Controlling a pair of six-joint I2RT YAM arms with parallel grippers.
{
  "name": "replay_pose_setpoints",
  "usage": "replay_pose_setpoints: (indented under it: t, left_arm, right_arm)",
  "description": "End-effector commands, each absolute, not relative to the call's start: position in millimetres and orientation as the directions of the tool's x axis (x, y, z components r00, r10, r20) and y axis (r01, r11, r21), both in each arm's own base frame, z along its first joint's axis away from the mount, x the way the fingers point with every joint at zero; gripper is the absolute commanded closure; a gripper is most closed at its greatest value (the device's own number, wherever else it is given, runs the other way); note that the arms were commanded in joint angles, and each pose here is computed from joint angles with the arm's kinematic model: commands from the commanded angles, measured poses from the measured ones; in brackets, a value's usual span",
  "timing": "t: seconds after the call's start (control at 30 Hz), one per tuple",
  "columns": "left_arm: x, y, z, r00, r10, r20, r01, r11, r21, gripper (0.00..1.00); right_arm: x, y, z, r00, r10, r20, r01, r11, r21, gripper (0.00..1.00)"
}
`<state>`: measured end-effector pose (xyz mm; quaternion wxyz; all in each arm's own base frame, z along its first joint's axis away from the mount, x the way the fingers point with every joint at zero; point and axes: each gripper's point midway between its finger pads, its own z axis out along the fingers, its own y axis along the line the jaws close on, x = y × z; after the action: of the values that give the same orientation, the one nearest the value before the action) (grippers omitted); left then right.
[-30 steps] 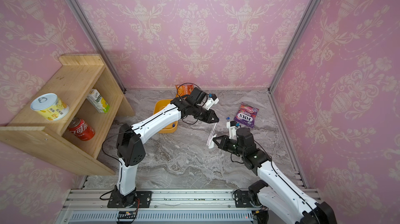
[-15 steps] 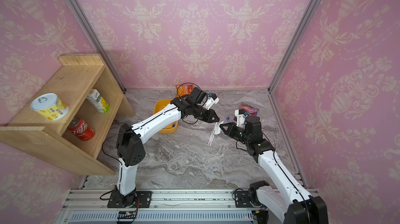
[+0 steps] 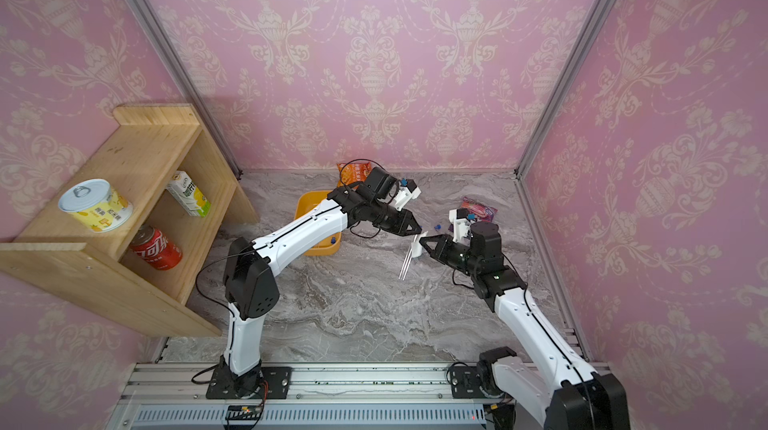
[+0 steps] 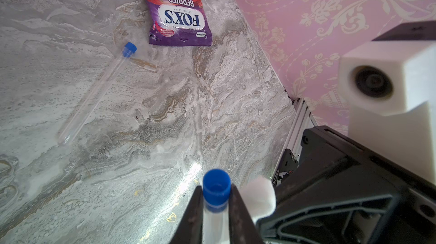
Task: Wipe the exteriors of test tubes
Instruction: Wipe the dirt from the test tube.
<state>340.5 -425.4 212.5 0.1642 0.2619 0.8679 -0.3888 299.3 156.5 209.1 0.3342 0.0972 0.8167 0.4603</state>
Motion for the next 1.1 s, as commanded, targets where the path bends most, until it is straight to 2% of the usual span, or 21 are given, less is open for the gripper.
replay_pose_setpoints:
  t: [0.0, 0.73, 0.9, 1.07]
  left_arm:
    - [340, -427, 227, -0.805, 0.320, -0.500, 0.588, 0.539, -0.603, 0.80]
    - [343, -431, 223, -0.805, 0.323, -0.497, 0.588, 0.541, -0.601, 0.80]
    - [344, -431, 222, -0.806, 0.324, -0.496, 0.587, 0.543, -0.600, 0.80]
    - [343, -431, 221, -0.807, 0.324, -0.495, 0.587, 0.543, -0.601, 0.80]
  right_arm:
    - [291, 165, 200, -0.778, 0.446, -0.443, -0.152, 0.550, 0.821, 1.00]
    - [220, 202, 172, -0.852, 0.355, -0.386, -0.156, 0.531, 0.833, 1.00]
    - [209, 215, 190, -0.868, 0.298, -0.397, -0.232, 0.464, 0.855, 1.00]
    - [210, 221, 205, -0.860, 0.267, -0.435, -0.290, 0.445, 0.847, 1.00]
